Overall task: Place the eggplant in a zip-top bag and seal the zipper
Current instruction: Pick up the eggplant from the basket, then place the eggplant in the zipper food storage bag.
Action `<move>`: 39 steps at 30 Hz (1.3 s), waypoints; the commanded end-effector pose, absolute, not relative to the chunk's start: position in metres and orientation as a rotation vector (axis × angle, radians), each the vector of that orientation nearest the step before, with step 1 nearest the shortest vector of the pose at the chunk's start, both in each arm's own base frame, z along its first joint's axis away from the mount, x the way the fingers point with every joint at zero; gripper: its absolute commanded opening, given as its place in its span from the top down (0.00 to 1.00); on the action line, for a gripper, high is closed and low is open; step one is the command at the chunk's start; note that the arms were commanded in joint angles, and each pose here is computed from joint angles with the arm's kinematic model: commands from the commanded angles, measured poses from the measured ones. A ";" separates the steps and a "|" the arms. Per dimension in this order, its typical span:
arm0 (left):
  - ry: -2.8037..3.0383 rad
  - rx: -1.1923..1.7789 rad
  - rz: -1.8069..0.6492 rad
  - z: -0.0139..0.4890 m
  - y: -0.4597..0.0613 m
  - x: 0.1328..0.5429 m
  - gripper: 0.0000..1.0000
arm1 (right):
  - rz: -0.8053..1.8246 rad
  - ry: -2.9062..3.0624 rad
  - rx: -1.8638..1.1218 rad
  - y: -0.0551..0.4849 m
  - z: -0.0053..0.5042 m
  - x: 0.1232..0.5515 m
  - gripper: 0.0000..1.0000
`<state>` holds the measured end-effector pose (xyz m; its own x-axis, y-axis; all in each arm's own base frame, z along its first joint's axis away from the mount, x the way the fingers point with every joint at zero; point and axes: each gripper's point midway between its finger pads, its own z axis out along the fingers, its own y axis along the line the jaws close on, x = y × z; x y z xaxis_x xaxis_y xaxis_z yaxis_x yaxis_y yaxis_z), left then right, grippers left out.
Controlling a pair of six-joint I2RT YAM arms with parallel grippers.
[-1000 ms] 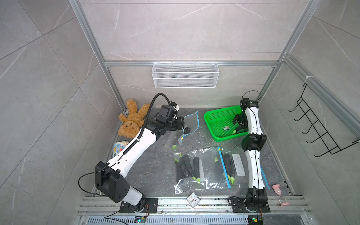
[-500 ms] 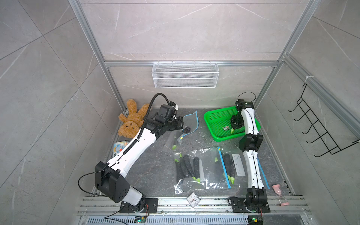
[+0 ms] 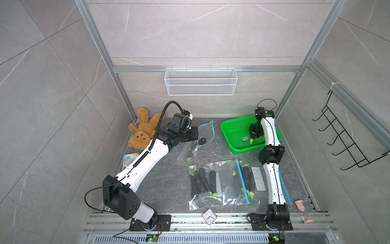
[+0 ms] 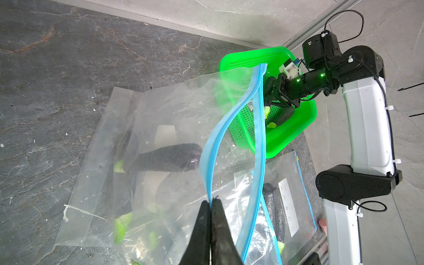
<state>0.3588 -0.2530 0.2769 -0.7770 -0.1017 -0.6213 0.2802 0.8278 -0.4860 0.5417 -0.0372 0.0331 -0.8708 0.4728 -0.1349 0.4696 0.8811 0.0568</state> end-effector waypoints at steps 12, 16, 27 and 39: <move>2.299 0.149 -0.754 0.293 -0.249 0.359 1.00 | 0.085 2.714 0.568 -0.017 0.133 0.557 0.90; 2.295 0.151 -0.760 0.295 -0.249 0.357 1.00 | 0.092 2.662 0.506 -0.008 0.168 0.554 0.91; 2.290 0.141 -0.760 0.298 -0.247 0.356 1.00 | 0.170 2.479 0.301 0.038 0.282 0.527 0.91; 2.288 0.113 -0.741 0.306 -0.241 0.353 1.00 | 0.364 2.258 -0.056 0.166 0.400 0.450 0.91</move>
<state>0.3559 -0.2480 0.2753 -0.7820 -0.1013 -0.6149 0.2644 0.8396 -0.4746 0.4749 0.1457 0.3537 -0.7340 0.0929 -0.6728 -0.0722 0.9743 0.2133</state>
